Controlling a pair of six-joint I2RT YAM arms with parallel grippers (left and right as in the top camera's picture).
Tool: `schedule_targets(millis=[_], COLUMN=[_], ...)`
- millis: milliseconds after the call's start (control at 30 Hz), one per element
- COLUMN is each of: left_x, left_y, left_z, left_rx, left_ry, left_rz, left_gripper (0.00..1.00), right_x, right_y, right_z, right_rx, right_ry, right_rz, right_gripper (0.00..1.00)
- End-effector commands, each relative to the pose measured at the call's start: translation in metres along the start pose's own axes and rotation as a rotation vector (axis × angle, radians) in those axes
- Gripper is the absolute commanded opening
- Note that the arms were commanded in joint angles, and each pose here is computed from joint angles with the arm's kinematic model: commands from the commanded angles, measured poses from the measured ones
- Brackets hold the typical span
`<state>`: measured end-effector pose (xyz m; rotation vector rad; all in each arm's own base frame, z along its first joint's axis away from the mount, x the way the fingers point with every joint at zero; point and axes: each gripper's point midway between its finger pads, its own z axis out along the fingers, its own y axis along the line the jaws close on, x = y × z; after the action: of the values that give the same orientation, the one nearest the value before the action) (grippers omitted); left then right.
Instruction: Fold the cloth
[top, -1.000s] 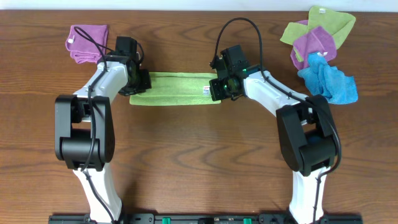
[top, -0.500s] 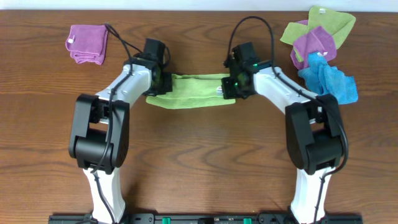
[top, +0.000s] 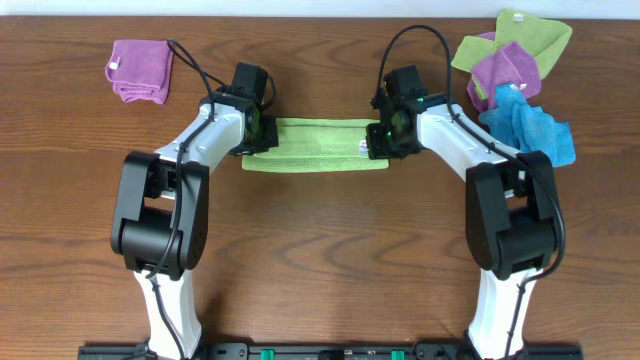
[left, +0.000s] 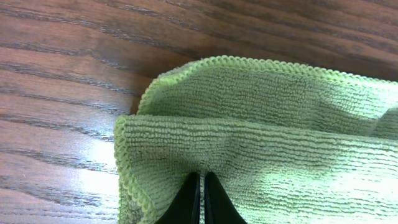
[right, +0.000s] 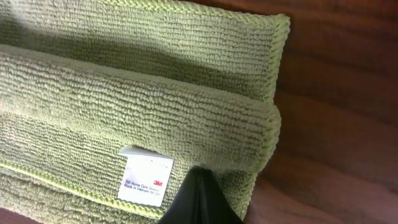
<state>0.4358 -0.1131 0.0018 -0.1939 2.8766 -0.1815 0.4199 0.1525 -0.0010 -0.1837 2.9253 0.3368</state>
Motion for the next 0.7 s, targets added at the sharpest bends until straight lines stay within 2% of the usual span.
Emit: schedule_targets(millis=[0, 167, 300, 333, 367, 400, 467, 567, 667], left_x=[0.008, 0.008, 0.008, 0.008, 0.008, 0.008, 0.008, 0.008, 0.008], left_y=[0.011, 0.010, 0.011, 0.011, 0.011, 0.011, 0.011, 0.011, 0.010], left_z=[0.010, 0.010, 0.010, 0.010, 0.010, 0.010, 0.010, 0.010, 0.010], left_rx=[-0.045, -0.045, -0.045, -0.045, -0.045, -0.045, -0.045, -0.045, -0.045], left_ry=[0.029, 0.029, 0.029, 0.029, 0.029, 0.029, 0.029, 0.029, 0.029], left_rz=[-0.015, -0.015, -0.015, -0.014, -0.015, -0.015, -0.015, -0.015, -0.015], left_gripper=[0.06, 0.06, 0.06, 0.06, 0.06, 0.06, 0.06, 0.06, 0.06], right_x=[0.012, 0.002, -0.015, -0.018, -0.020, -0.021, -0.019, -0.015, -0.011], right_y=[-0.021, -0.007, 0.002, 0.003, 0.003, 0.002, 0.001, 0.000, 0.005], right_z=[0.003, -0.020, -0.067, -0.080, -0.090, -0.096, -0.104, -0.103, -0.097], right_rx=[0.068, 0.017, 0.003, -0.001, -0.002, -0.006, -0.056, -0.241, -0.427], right_ry=[0.038, -0.013, -0.120, -0.148, -0.166, -0.176, -0.172, -0.159, -0.178], right_rz=[0.037, 0.026, 0.010, 0.009, 0.010, 0.013, -0.001, 0.025, 0.024], right_gripper=[0.01, 0.01, 0.01, 0.07, 0.27, 0.41, 0.64, 0.81, 0.87])
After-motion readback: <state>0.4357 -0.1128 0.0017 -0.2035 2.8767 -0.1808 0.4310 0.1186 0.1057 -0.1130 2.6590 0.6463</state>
